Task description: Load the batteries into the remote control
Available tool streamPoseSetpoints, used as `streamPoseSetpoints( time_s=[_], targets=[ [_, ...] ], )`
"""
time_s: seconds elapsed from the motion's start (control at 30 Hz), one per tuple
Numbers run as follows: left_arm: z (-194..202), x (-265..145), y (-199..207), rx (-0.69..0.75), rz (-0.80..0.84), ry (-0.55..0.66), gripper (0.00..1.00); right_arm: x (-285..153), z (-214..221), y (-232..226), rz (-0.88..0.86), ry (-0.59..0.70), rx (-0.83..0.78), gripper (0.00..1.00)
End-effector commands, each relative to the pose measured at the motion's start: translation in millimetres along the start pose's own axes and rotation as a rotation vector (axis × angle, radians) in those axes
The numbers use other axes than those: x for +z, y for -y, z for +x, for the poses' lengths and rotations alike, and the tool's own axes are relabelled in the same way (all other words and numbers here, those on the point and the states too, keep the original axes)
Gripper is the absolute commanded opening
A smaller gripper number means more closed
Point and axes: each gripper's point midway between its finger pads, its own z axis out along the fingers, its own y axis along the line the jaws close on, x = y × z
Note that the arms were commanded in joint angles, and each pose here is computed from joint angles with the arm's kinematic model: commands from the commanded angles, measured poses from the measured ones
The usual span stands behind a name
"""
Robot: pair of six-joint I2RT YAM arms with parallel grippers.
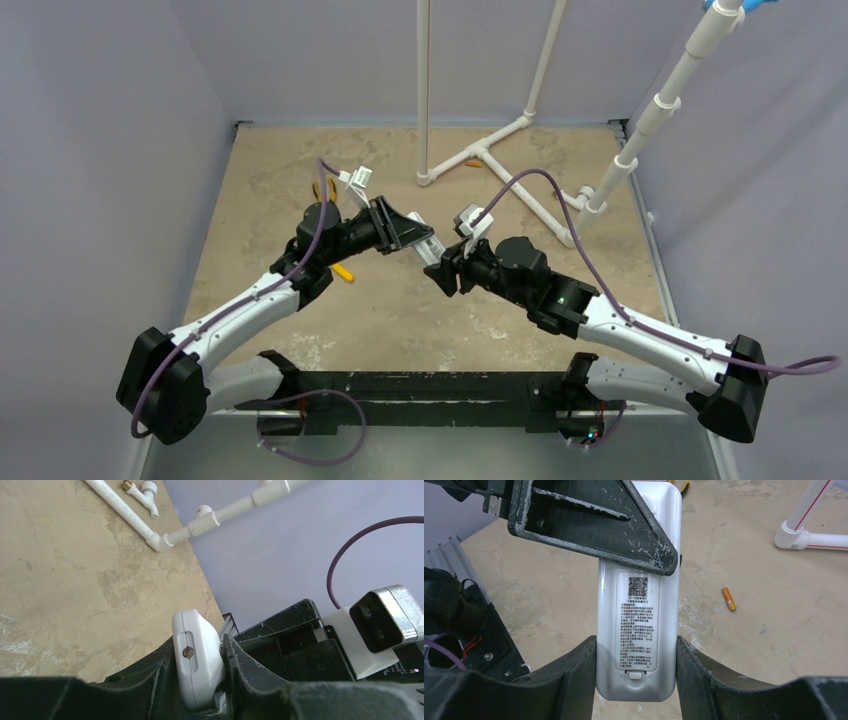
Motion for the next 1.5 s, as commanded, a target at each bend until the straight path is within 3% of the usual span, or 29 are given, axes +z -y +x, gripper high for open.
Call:
streamPoseSetpoints(
  time_s=[0.0,0.43,0.63,0.73,0.83,0.87,0.97,1.03,1.23,1.37,1.47],
  targets=[
    [-11,-4,25,0.056,0.066,0.035,0.35,0,-19,-7,-0.024,0.065,0.024,0.00],
    [-16,-10,26,0.052,0.048,0.069,0.38,-1,-20,-8,-0.032,0.058,0.007,0.00],
    [-16,-11,25,0.054,0.040,0.072,0.34,-1,-20,-9,-0.037,0.058,0.007,0.00],
    [-16,-10,24,0.054,0.040,0.071,0.25,-1,-20,-9,-0.038,0.057,0.006,0.00],
    [-15,-10,25,0.055,0.044,0.065,0.04,-2,-21,-10,-0.046,0.062,0.004,0.00],
    [-15,-10,24,0.057,0.043,0.064,0.00,-2,-21,-11,-0.049,0.064,0.004,0.11],
    [-14,-11,23,0.073,0.038,0.060,0.00,-5,-28,-10,-0.047,0.088,-0.004,0.62],
    [-15,-13,22,0.093,0.023,0.053,0.00,-13,-36,-9,-0.049,0.125,-0.026,0.79],
    [-13,-26,39,0.208,0.104,0.028,0.00,-40,-55,-9,-0.074,0.241,-0.129,0.92],
    [-1,-29,51,0.282,0.180,-0.049,0.00,-54,-61,-11,-0.105,0.316,-0.263,0.94],
    [14,-28,55,0.292,0.244,-0.119,0.00,-66,-56,-29,-0.227,0.332,-0.422,0.93]
  ],
)
